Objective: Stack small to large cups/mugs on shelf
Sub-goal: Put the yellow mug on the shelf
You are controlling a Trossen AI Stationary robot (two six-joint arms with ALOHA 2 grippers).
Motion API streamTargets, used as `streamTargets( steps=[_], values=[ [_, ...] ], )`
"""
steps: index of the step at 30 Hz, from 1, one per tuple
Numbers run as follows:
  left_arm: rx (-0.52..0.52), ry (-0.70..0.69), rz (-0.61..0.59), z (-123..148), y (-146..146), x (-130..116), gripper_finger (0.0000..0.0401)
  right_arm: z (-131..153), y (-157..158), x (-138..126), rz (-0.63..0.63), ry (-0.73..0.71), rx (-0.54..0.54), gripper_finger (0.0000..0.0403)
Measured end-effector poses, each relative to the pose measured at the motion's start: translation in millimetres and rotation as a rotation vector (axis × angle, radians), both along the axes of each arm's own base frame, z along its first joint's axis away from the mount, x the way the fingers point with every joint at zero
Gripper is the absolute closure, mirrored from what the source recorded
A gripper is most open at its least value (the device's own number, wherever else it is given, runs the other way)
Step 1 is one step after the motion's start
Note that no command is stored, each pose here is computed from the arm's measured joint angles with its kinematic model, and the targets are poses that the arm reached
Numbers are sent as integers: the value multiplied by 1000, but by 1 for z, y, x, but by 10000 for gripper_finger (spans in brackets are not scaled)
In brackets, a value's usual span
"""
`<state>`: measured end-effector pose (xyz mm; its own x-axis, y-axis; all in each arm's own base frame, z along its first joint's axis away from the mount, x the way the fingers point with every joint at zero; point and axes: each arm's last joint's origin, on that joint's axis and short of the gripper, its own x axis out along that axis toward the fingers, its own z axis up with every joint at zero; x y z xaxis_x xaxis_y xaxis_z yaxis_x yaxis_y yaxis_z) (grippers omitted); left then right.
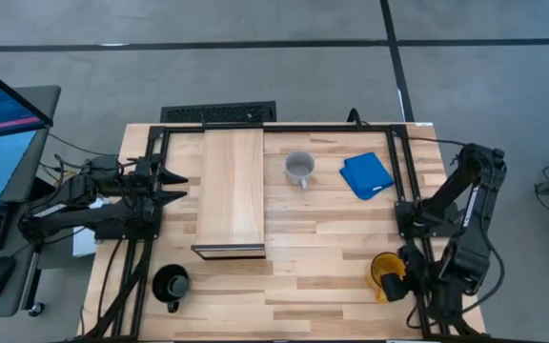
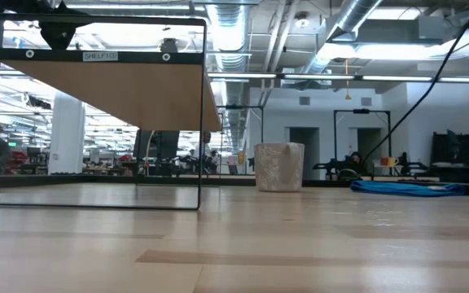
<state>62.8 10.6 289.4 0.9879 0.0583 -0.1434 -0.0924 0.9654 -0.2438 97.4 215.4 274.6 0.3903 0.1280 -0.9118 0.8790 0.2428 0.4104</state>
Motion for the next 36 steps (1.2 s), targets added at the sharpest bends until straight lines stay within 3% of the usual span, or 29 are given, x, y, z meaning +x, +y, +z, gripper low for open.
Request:
streamTargets(
  steps=[6, 13, 21, 32, 36],
  values=[
    [11, 0, -2, 0, 0, 0, 207, -10, 10, 5, -6, 8, -20, 143],
    [55, 3, -8, 0, 0, 0, 207, -9, 23, 12, 22, -50, 81, 143],
    [66, 3, -10, 0, 0, 0, 207, -4, 32, 16, 172, -133, 123, 143],
    [54, 3, -8, 0, 0, 0, 207, 1, 35, 30, -28, -100, 311, 143],
    [53, 3, -8, 0, 0, 0, 207, 0, 34, 31, -31, -73, 319, 143]
  ],
)
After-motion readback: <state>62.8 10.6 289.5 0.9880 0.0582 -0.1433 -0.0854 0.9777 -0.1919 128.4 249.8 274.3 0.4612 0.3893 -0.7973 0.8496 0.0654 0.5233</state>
